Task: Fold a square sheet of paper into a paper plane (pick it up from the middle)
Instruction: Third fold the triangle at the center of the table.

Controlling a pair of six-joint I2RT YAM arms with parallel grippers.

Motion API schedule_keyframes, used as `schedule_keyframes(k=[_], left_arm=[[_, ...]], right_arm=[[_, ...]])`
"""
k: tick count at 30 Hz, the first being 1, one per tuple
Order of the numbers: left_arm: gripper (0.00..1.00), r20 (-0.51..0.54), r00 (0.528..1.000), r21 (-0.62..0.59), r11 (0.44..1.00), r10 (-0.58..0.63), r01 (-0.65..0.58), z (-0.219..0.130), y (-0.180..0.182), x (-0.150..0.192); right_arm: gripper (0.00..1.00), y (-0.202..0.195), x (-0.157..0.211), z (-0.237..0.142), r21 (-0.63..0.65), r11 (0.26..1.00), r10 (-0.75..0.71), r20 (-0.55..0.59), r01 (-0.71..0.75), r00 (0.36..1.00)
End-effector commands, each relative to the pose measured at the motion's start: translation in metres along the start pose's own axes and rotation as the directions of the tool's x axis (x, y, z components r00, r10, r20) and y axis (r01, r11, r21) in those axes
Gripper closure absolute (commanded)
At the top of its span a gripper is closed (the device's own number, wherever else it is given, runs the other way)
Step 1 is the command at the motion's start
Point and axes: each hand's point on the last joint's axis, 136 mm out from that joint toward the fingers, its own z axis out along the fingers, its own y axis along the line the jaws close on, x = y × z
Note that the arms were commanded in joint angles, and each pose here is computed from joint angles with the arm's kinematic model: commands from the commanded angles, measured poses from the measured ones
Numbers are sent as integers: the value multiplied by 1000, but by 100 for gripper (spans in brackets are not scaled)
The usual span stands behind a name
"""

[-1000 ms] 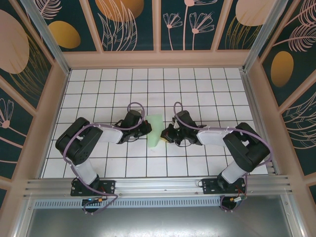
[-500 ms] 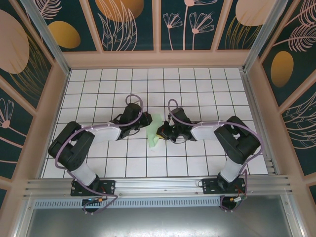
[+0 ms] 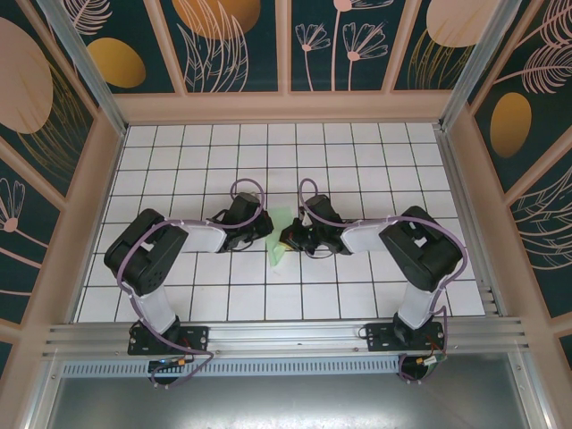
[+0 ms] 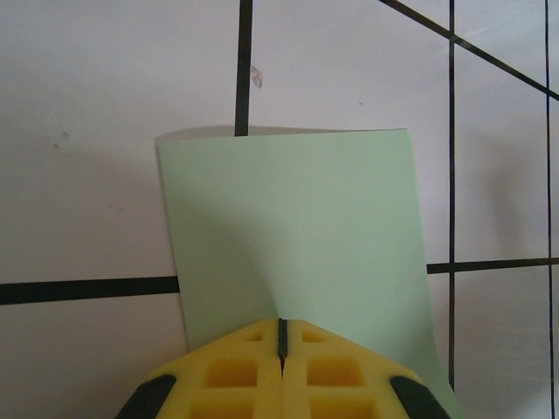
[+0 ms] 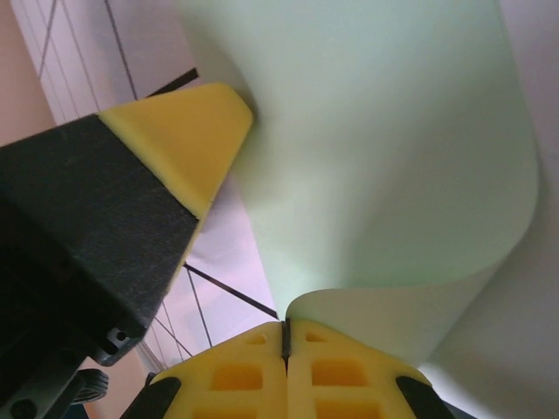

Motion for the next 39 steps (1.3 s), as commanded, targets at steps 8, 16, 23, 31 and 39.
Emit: schedule_keyframes(k=[8,16,23,31,39], left_arm=[[100,-39,999,-80,997,-21,18,5,23,12],[100,-39,999,-69,998,-13,10,3,19,10],[100,-52,999,-67,998,-10,7,5,19,12],[100,-54,999,-67,998,-10,6,4,18,12],[100,-58,998,-65,998,-9,5,5,18,13]], right_arm=[[100,16,-6,9,-58,998,-30,12,31,999],[100,15,-6,14,-59,997,-45,-5,45,999],[100,14,-7,18,-60,997,-48,-7,47,999],[100,12,-7,23,-55,997,-47,-21,46,999],[100,10,-7,26,-49,998,-49,-26,48,998]])
